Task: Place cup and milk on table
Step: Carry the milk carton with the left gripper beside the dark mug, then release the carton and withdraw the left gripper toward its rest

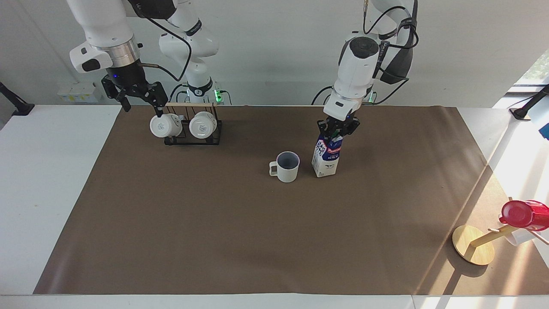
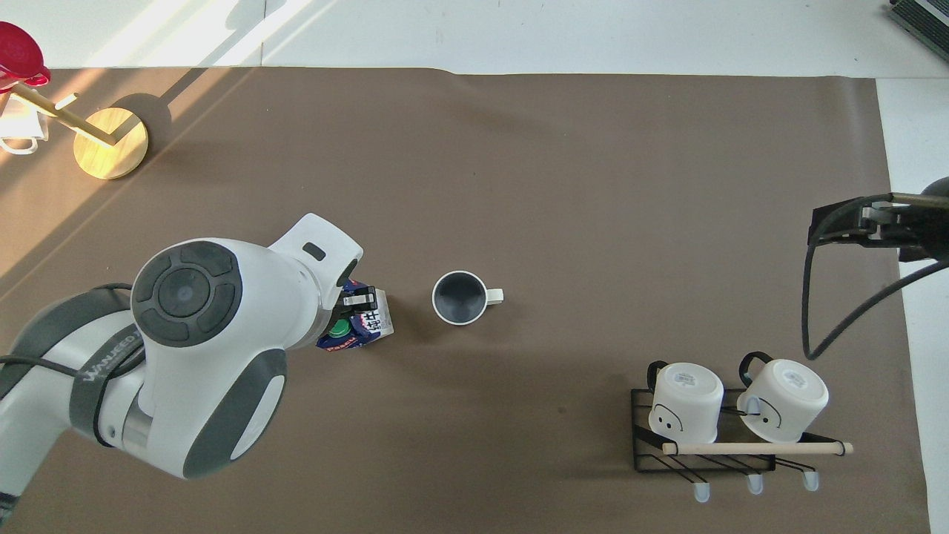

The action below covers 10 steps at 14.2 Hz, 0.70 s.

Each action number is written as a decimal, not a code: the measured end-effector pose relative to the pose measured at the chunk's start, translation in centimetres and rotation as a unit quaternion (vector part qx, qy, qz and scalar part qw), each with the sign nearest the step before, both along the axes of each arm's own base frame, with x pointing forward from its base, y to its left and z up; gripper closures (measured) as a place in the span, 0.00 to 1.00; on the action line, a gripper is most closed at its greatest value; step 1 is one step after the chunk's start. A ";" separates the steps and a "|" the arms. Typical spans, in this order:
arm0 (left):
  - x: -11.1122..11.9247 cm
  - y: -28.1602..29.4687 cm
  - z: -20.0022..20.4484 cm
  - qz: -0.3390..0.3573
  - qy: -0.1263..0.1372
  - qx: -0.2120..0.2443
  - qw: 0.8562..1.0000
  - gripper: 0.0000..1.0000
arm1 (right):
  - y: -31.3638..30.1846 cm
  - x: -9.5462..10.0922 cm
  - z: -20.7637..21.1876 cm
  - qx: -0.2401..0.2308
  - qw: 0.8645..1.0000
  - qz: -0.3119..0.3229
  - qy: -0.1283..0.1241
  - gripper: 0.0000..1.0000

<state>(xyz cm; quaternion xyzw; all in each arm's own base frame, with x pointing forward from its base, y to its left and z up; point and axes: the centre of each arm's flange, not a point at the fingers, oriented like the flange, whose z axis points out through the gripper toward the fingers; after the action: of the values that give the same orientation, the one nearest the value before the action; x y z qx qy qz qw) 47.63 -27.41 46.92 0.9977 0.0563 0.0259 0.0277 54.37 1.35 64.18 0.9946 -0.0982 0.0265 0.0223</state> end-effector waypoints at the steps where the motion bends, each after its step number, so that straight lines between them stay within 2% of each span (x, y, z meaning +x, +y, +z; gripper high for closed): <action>1: 0.1 0.0 -0.1 0.001 0.000 0.000 1.000 0.62 | 0.0 0.0 0.0 0.000 1.000 0.000 0.000 0.00; 6: -0.2 -1.3 -0.6 -0.003 -0.001 -0.001 1.000 0.62 | 0.0 0.0 0.0 0.000 1.000 0.000 0.000 0.00; 8: -0.2 -1.5 -0.7 -0.004 -0.001 -0.001 1.000 0.45 | 0.0 0.0 0.0 0.000 1.000 0.000 0.000 0.00; 10: -0.2 -1.5 -0.9 -0.004 0.002 0.000 1.000 0.22 | 0.0 0.0 0.0 0.000 1.000 0.000 0.000 0.00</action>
<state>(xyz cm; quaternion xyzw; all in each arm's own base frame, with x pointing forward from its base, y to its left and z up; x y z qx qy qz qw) 47.44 -28.93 46.01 0.9979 0.0523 0.0243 0.0281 54.37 1.35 64.18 0.9946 -0.0982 0.0264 0.0223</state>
